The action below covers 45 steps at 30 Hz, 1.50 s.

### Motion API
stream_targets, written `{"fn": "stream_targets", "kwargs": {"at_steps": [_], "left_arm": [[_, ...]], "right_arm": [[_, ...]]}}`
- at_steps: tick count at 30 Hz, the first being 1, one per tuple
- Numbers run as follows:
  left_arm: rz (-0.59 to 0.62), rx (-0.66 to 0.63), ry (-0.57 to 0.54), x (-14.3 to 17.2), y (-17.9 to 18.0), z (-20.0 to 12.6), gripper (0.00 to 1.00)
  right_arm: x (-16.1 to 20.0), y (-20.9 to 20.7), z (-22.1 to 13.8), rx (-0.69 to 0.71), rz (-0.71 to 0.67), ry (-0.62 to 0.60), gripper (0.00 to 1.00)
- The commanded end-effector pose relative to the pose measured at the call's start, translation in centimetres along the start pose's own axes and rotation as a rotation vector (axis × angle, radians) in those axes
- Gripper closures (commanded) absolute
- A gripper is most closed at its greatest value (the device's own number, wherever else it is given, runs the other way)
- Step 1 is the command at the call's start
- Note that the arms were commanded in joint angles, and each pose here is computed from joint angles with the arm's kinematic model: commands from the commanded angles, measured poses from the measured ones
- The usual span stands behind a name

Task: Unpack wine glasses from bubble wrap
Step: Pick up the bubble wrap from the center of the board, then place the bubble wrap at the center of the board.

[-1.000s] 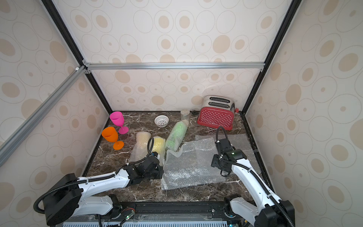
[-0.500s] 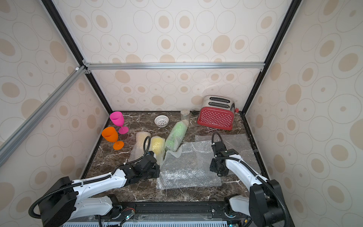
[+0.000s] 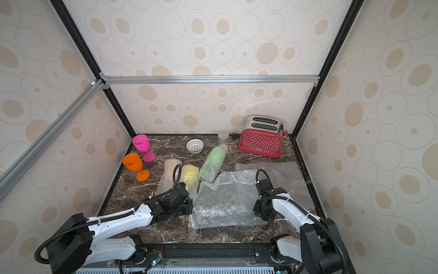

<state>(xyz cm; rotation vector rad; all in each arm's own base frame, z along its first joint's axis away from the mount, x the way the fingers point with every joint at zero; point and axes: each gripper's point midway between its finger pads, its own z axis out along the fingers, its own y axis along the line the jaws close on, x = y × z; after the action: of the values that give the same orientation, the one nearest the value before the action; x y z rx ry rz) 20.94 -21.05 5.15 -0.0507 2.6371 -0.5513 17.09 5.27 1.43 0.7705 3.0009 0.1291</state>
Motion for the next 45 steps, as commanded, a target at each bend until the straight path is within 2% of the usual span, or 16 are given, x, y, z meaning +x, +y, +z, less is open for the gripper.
{"fn": "stream_targets", "kwargs": {"at_steps": [1,6,11,16,26,32,38,45], "left_arm": [[0.0,-0.001,-0.026,-1.0,-0.3,-0.5,1.0],[0.028,0.083,-0.084,-2.2,-1.9,-1.5,1.0],[0.069,0.163,-0.17,-3.6,-3.4,-3.3,1.0],[0.152,0.277,-0.308,-5.6,-6.5,-6.6,1.0],[0.274,0.32,-0.458,-9.0,-11.5,-9.3,1.0],[0.38,0.348,-0.437,-10.5,-15.8,-7.0,1.0],[0.386,0.453,-0.367,-10.7,-20.4,-2.2,1.0],[0.352,0.568,-0.376,-12.7,-25.9,1.3,1.0]], "right_arm": [[0.5,-0.1,0.6,-0.006,0.029,0.022,0.81],[0.5,0.2,-0.2,-0.039,0.021,0.002,0.99],[0.4,0.1,-2.0,-0.061,0.025,-0.04,1.0],[-1.3,0.5,-6.0,-0.117,0.035,-0.195,1.0],[-4.8,-2.2,-13.2,-0.007,0.088,-0.462,1.0],[-7.4,-3.9,-14.9,0.073,0.14,-0.52,1.0],[-10.3,-7.5,-14.1,0.149,0.251,-0.509,1.0],[-13.4,-9.4,-13.3,0.214,0.31,-0.519,1.0]]}}
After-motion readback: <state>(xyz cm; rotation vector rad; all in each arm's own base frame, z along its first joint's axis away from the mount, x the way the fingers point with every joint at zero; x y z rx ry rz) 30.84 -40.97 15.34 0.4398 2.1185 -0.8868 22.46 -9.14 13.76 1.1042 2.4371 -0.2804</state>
